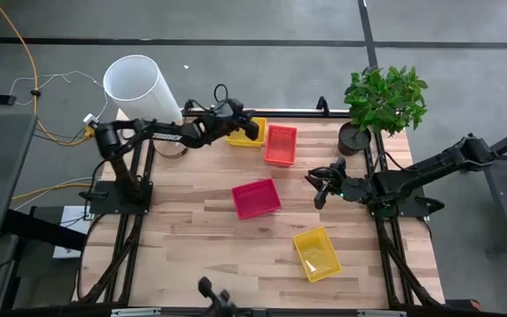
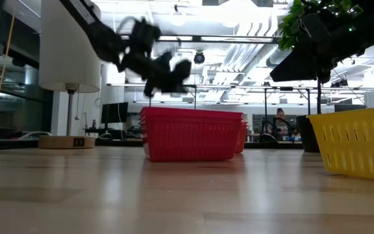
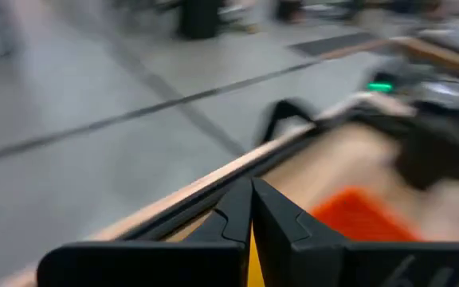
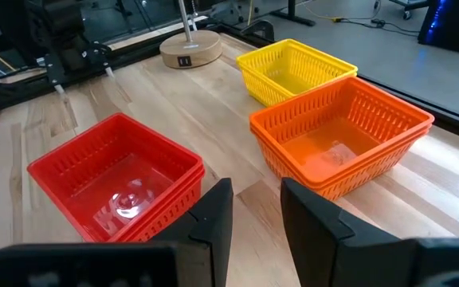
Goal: Stack baskets by color
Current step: Stack the right yellow bin on the top yellow bin
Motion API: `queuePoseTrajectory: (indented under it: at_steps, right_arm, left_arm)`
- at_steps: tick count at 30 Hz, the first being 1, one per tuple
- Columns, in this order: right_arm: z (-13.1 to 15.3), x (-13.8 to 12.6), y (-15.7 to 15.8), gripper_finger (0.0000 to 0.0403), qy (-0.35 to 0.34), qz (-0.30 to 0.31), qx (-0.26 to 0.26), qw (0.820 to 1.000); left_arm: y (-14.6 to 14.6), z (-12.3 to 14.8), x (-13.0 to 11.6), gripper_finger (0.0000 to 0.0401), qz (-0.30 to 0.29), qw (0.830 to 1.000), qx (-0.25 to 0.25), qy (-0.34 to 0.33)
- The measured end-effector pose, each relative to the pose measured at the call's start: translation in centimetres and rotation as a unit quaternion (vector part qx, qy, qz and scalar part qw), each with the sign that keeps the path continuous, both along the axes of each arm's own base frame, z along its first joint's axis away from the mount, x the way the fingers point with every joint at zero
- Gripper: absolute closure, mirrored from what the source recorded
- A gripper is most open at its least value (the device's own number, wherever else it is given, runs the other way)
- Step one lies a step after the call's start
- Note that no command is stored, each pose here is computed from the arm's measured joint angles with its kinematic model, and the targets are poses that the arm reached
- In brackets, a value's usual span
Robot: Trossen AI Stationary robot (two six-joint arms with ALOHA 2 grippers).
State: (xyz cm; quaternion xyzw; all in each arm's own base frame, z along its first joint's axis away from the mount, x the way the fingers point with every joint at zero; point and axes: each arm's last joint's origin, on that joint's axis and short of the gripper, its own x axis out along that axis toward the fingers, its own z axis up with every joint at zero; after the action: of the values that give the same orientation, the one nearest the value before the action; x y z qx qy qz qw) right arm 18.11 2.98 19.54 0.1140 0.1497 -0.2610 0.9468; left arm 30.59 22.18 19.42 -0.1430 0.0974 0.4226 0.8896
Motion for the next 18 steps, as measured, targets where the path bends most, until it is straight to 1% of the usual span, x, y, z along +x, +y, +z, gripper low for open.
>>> queuePoseTrajectory:
  at_steps: [2, 5, 7, 9, 13, 15, 18]
  right_arm:
    - [0.0, 0.0, 0.0, 0.0306, 0.0, 0.0, 0.0, 1.0]
    - [0.0, 0.0, 0.0, 0.0306, 0.0, 0.0, 0.0, 1.0]
    - [0.0, 0.0, 0.0, 0.0306, 0.0, 0.0, -0.001, 1.0]
    - [0.0, 0.0, 0.0, 0.0306, 0.001, 0.0, -0.001, 1.0]
    - [0.0, 0.0, 0.0, 0.0306, 0.002, 0.007, 0.001, 1.0]
    - [0.0, 0.1, 0.1, 0.0306, 0.005, 0.022, 0.003, 1.0]
    - [0.2, 0.2, 0.3, 0.0306, -0.001, 0.058, 0.006, 0.998]
  left_arm:
    - [-1.4, 2.3, 0.0, 0.0401, -0.07, 0.997, 0.025, -0.002]
    - [-4.6, 5.6, 0.0, 0.0401, -0.162, 0.985, 0.06, 0.005]
    - [-7.5, 7.4, -0.7, 0.0401, -0.197, 0.976, 0.095, 0.004]
    - [-10.6, 8.8, -1.9, 0.0401, -0.216, 0.968, 0.124, -0.012]
    - [-16.0, 10.1, -6.1, 0.0401, -0.245, 0.954, 0.163, -0.063]
    - [-18.2, 9.9, -8.4, 0.0401, -0.263, 0.947, 0.163, -0.089]
    - [-20.8, 8.6, -11.4, 0.0401, -0.302, 0.933, 0.155, -0.117]
